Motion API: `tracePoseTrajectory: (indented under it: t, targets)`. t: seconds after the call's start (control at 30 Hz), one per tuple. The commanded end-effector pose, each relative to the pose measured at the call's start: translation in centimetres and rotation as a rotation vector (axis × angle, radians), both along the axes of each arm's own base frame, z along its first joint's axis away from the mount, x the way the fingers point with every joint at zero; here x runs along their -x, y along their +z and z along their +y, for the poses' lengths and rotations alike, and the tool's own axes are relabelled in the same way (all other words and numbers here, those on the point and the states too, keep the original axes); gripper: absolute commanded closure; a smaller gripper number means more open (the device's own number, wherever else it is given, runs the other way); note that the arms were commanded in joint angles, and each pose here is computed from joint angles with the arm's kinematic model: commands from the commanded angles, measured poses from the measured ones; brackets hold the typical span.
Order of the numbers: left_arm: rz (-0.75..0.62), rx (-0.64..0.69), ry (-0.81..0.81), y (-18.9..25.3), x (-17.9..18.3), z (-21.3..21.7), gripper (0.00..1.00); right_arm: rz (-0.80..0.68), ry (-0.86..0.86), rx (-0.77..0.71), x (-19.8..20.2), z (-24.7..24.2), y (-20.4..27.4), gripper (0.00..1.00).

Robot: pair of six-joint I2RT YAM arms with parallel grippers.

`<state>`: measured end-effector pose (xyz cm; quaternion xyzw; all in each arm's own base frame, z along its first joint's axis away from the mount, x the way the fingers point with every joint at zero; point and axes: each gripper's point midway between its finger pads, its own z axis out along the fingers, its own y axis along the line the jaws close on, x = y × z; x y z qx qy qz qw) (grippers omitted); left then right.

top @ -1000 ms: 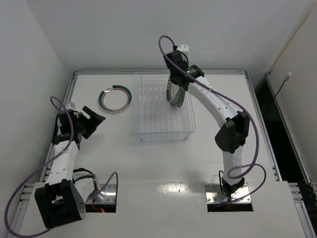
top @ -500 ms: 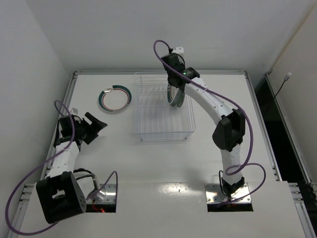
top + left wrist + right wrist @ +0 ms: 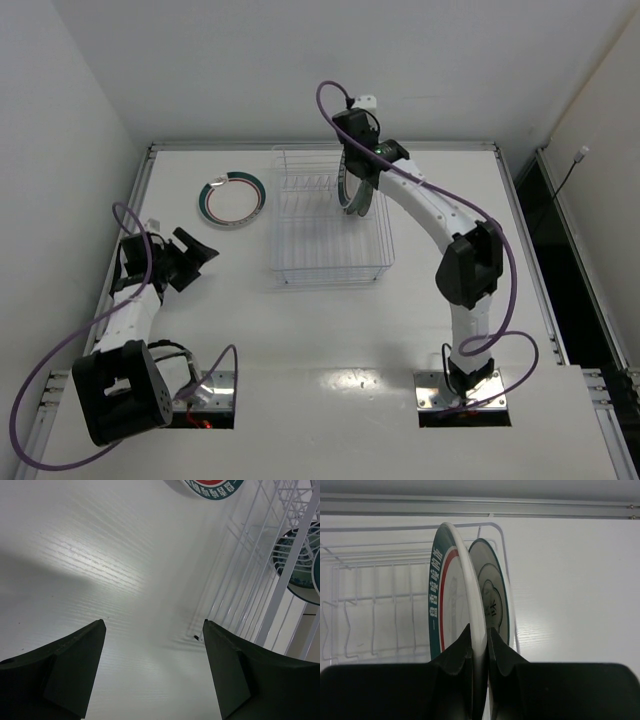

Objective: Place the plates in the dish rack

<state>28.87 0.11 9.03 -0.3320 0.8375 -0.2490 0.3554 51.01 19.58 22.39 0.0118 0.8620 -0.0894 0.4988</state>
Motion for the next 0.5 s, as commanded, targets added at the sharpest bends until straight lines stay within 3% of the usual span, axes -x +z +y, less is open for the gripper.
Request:
tracePoseTrajectory:
  t: [0.0, 0.23, 0.47]
  targets:
    - [-0.027, -0.006, -0.003, 0.2, -0.3, 0.3, 0.24, -0.119, -0.031, -0.022, 0.0, -1.8, 5.4, 1.0]
    - [-0.038, -0.017, -0.008, 0.5, -0.5, 0.4, 0.24, -0.129, -0.045, -0.007, 0.3, -2.4, 5.5, 1.0]
    - [-0.031, -0.02, -0.014, 0.6, -0.4, 0.4, 0.24, -0.073, -0.028, 0.034, -0.7, -1.7, 1.7, 1.0]
